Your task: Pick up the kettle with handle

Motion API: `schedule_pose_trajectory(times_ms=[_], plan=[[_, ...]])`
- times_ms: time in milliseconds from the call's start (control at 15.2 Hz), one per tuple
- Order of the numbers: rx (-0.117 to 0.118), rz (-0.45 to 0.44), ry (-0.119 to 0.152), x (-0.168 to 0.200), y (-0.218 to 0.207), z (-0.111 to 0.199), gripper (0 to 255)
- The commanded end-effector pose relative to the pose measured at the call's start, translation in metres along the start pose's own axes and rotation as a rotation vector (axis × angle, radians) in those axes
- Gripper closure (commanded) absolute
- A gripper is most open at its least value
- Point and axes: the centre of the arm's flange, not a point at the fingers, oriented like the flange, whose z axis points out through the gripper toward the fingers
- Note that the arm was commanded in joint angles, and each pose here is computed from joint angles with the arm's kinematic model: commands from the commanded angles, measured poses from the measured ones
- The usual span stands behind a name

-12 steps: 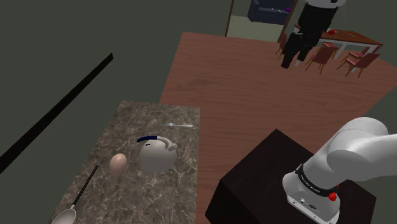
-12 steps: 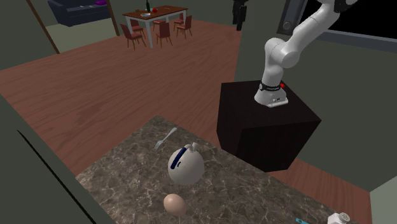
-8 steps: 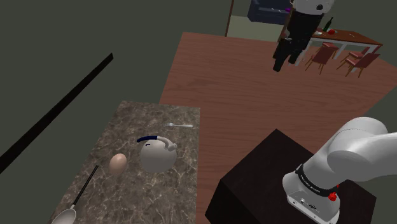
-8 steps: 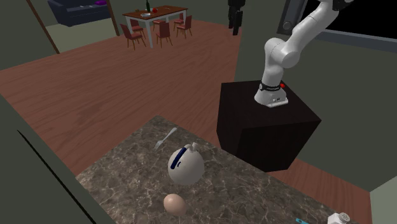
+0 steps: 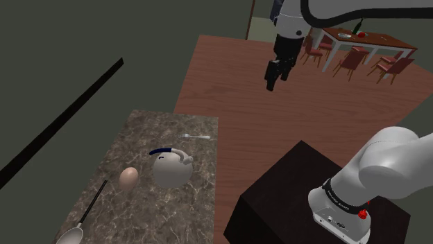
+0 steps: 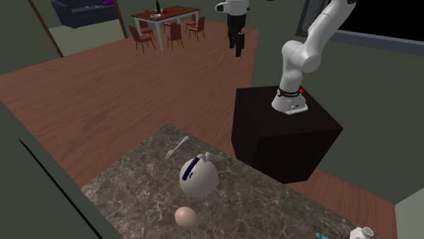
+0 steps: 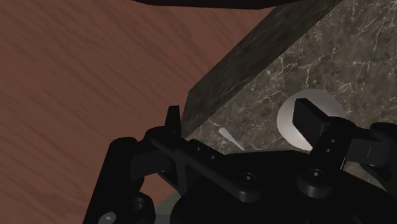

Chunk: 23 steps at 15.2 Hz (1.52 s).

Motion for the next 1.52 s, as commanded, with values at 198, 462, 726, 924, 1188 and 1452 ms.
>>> schedule_pose_trajectory(times_ms=[198, 462, 726, 924, 1188, 1452], plan=[[-0.004, -0.093, -0.019, 0.046, -0.029, 0.041, 0], [-0.008, -0.167, -0.035, 0.081, -0.056, 0.074, 0], [-0.012, -0.241, -0.051, 0.114, -0.084, 0.108, 0], [-0.014, -0.296, -0.063, 0.136, -0.107, 0.134, 0], [-0.018, -0.370, -0.079, 0.163, -0.140, 0.168, 0], [-0.022, -0.443, -0.094, 0.188, -0.174, 0.203, 0]])
